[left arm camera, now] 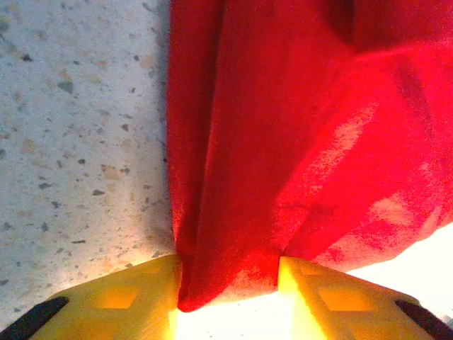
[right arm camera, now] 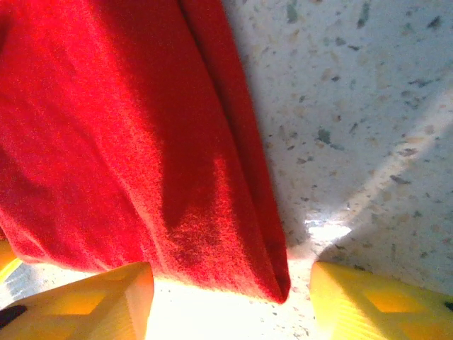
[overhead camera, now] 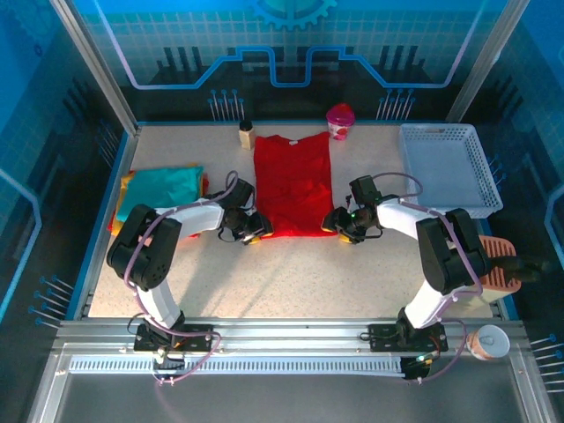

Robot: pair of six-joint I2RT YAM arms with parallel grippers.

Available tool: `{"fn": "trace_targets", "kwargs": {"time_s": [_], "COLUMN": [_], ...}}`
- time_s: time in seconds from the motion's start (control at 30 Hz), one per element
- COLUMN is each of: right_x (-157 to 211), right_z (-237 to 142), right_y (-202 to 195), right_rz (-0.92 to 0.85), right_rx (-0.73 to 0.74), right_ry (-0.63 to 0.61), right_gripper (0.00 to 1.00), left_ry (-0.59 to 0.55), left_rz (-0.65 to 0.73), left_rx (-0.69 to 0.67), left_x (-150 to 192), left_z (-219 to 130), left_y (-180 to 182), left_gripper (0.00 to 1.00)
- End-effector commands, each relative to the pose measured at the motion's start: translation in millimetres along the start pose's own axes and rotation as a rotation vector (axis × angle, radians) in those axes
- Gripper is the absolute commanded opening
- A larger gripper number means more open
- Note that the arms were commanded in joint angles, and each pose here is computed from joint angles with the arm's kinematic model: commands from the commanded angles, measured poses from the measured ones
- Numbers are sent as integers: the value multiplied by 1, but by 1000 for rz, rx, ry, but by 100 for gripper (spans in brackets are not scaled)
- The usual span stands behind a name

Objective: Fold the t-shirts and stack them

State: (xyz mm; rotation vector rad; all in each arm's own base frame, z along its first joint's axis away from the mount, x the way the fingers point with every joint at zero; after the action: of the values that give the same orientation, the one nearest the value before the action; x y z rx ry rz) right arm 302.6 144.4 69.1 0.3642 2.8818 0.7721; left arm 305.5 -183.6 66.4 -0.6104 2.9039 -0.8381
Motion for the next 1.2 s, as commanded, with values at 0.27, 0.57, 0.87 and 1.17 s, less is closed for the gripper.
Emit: {"fn": "trace_targets", "kwargs": {"time_s": [0.27,0.57,0.87,1.17], "right_x": [-6,-11,-12,-12], "right_z": [13,14,16,11], "right_y": [8,12,12,12], "right_rz": [3,10,4,-6], "right_rx": [-5,-21,-5,11], "right_ry": [-9,-25,-29,-39], "right_gripper": [36,27,16,9], "left_ry": [-32,-47,-58,-63], "left_rz": [-7,0,2,8], "left_rx": [-21,-43,-53,-70], "left_x": [-9,-12,-16,-19], "left_z": [1,3,4,3], "left_y": [-3,-1,-2,-3], "left_gripper": [35,35,29,16]}}
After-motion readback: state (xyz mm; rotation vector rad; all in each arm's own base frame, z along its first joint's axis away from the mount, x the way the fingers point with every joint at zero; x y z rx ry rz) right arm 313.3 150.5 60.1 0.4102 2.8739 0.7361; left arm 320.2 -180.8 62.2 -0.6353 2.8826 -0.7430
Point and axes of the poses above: each hand's point on the last joint's axis, 136 mm out from that joint toward the fingers, its own z axis out along the fingers, its own y axis along the line the jaws close on, x = y × z, the point moved 5 cm from there along -z, back along the fingers, and after that the axes turned 5 degrees about -z, right-handed, at the moved point
